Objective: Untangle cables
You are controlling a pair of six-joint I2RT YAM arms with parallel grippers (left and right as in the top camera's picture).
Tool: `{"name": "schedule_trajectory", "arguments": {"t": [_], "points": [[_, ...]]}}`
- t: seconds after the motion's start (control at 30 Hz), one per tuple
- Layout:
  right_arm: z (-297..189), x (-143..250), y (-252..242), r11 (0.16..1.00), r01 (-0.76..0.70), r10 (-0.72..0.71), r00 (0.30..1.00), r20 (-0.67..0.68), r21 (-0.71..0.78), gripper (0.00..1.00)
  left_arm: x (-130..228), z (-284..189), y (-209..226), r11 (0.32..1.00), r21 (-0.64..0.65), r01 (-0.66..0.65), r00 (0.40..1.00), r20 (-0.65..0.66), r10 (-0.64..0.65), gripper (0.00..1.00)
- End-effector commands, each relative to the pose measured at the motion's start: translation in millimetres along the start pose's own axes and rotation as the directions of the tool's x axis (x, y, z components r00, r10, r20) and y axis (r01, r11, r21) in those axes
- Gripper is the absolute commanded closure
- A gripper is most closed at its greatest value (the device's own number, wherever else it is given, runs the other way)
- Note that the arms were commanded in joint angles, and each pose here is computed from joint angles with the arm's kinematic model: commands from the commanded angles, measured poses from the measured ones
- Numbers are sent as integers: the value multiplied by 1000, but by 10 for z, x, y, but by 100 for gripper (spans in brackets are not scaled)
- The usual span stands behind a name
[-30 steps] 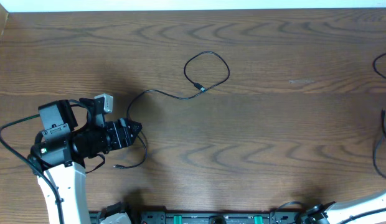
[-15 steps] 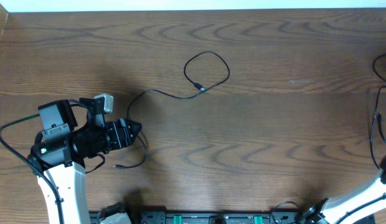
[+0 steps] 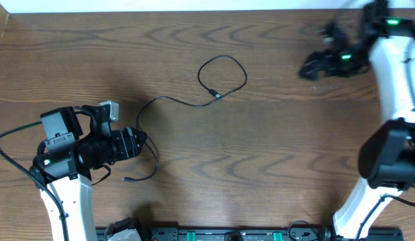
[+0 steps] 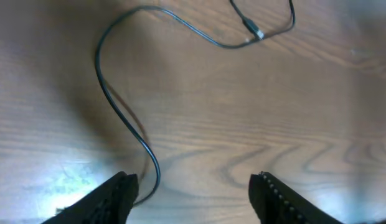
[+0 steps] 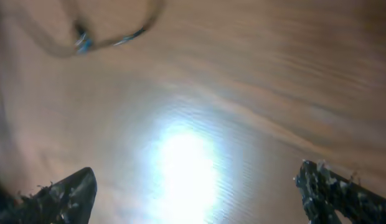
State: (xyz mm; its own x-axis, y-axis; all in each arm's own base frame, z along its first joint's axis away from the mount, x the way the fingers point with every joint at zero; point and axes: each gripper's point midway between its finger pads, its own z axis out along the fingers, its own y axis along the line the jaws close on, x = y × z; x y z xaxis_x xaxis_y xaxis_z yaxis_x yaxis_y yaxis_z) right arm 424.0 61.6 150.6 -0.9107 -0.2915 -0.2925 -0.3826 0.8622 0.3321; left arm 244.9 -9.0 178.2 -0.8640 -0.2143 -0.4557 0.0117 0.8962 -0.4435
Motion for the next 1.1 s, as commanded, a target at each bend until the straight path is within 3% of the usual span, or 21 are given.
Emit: {"name": "schedule_trajectory", "arguments": {"t": [0.0,0.1,0.2,0.33,0.47,0.6,0.7,0.97,1.07], "points": [[213,-36,579,939,343,-344,937,-64,-19,1,-107,-16,16,1000,-16,-17,999,40,17,34],[521,-24,989,872,489,-483,864,-139,6,1,-265,-34,145,994,-82,65,993,106,-57,34],[765,-39,1263,831,556,-545,821,-170,20,1,-305,-83,413,963,-225,151,982,146,-120,34],[1124,-111,1492,872,487,-475,865,-161,48,1,-246,-207,762,869,-409,279,956,198,-214,34],[1528,-86,1644,856,517,-505,845,-177,25,1,-192,-209,776,859,-420,293,954,187,-234,34],[1973,61,1707,726,686,-678,700,-224,-54,5,-126,-204,773,856,-424,296,954,165,-249,34],[2161,149,1710,675,733,-728,641,-244,-89,6,-97,-201,770,854,-426,298,954,155,-255,34],[2384,98,1842,640,765,-760,616,-210,-74,7,-72,-200,768,853,-427,299,954,146,-261,34],[2408,0,1881,683,729,-723,668,-178,-38,6,-66,-199,767,853,-428,299,954,145,-262,34]]}}
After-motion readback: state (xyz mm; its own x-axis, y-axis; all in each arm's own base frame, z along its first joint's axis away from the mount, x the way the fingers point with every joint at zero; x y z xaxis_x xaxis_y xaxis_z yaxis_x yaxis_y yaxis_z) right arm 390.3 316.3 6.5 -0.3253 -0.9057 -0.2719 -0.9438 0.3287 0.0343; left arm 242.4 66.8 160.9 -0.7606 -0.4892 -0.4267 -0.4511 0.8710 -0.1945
